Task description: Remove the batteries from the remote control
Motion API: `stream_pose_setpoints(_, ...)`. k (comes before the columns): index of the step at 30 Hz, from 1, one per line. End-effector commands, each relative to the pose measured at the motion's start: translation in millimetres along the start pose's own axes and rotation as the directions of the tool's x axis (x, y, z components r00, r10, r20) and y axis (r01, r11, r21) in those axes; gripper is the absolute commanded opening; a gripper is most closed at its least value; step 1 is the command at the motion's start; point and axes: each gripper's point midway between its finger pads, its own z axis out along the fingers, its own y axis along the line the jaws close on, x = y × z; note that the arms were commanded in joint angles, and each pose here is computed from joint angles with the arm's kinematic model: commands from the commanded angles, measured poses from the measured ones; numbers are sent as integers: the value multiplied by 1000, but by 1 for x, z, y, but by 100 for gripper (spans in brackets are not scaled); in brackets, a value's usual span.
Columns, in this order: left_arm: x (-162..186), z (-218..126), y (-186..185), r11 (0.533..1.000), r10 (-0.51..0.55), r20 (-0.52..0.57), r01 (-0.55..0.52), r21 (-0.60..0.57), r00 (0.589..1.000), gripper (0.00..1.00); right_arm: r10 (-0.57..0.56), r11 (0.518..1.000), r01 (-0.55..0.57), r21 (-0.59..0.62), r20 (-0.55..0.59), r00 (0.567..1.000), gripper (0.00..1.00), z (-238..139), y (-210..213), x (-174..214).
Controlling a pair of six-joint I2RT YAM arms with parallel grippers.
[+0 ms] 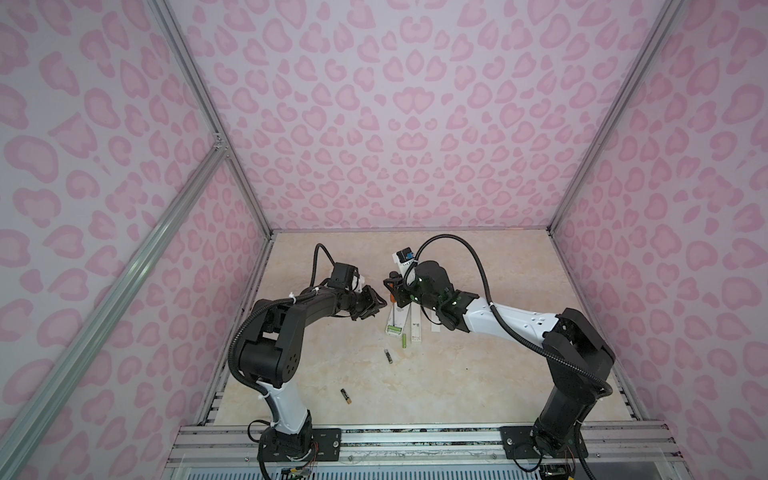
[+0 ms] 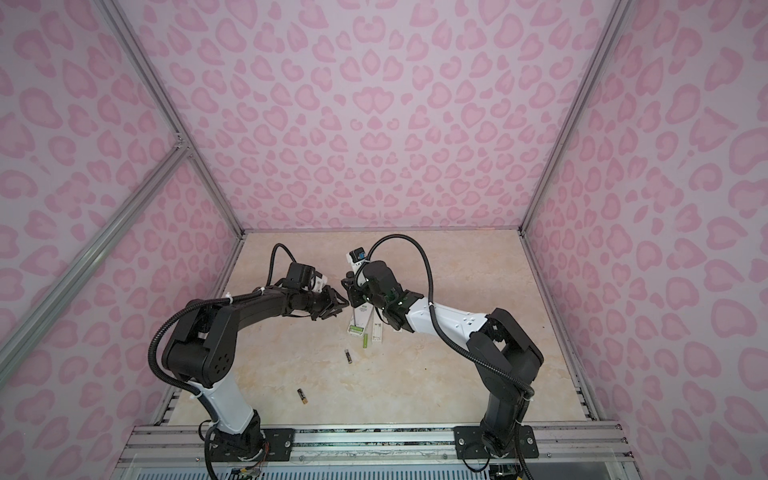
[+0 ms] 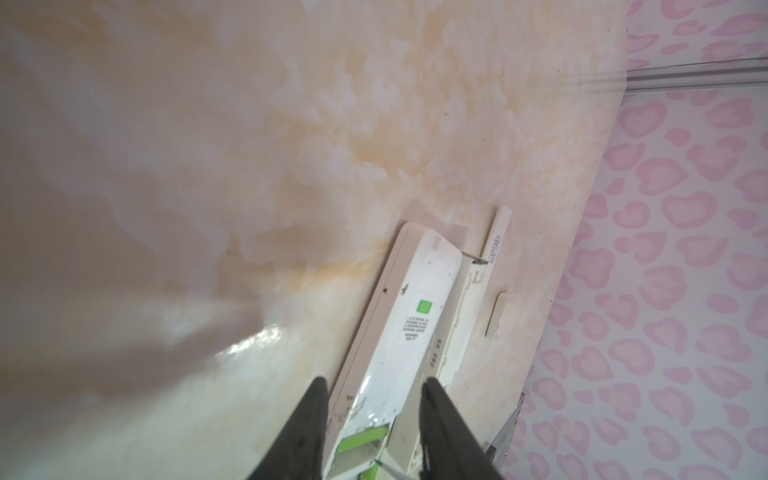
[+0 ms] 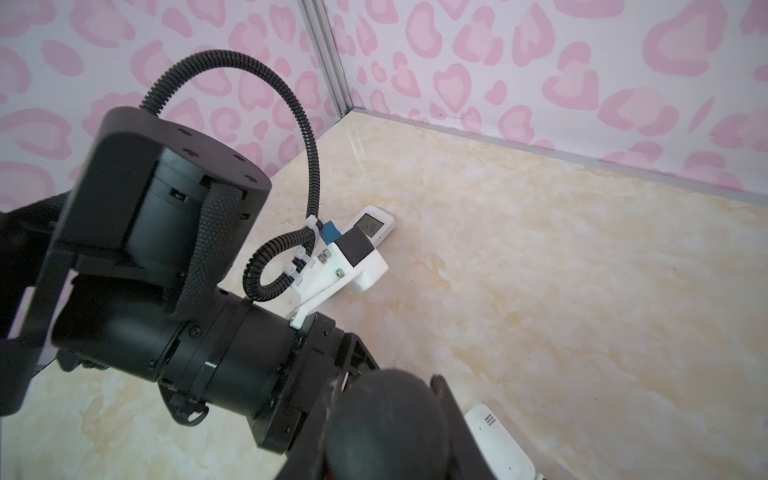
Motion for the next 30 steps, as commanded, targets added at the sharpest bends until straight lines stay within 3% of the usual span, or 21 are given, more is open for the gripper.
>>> stream_pose_setpoints(1,9,-8,5,1000,13,5,-13,-6,1000,41,-51,996,54,-76,41,998,0,3,11,-6)
stream_pose_setpoints(19,60,-25,36,998,-45,4,45,-36,999,39,-176,972,179,-149,35,984,0,2,17,13)
stream_pose_setpoints(30,70,-20,24,999,-35,5,35,-33,999,38,-195,967,201,-154,59,979,0,-8,19,12)
